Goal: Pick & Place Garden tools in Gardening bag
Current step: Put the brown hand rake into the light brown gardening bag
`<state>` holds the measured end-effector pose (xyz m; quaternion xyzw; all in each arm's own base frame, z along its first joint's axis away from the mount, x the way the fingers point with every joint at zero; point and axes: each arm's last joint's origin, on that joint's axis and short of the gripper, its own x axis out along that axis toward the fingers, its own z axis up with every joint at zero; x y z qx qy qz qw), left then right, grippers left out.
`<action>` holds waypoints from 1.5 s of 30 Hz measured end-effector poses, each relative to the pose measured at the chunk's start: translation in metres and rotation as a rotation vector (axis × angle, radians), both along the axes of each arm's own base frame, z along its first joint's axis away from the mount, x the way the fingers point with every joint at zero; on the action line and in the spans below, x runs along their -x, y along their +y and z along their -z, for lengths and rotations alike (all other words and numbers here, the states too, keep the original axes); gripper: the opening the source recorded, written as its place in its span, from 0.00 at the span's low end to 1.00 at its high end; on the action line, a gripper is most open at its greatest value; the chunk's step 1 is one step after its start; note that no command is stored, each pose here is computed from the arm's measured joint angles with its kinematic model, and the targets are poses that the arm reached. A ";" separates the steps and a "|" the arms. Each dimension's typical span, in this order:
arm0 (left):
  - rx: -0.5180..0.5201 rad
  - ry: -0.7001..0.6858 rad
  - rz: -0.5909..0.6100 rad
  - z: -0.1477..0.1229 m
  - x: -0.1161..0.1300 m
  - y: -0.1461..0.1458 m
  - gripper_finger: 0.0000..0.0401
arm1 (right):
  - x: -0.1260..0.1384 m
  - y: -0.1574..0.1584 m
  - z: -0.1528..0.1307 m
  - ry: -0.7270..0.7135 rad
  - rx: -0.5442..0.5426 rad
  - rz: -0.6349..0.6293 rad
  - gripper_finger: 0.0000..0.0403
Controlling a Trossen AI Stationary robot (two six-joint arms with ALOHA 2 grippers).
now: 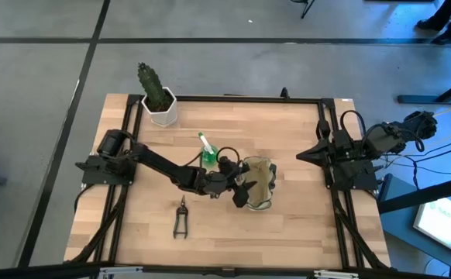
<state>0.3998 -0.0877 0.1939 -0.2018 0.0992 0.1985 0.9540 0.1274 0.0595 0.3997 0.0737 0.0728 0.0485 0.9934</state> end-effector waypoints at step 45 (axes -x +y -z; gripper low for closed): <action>-0.295 0.321 0.380 -0.036 -0.013 -0.004 0.49 | 0.000 0.000 -0.002 -0.027 0.027 0.000 0.00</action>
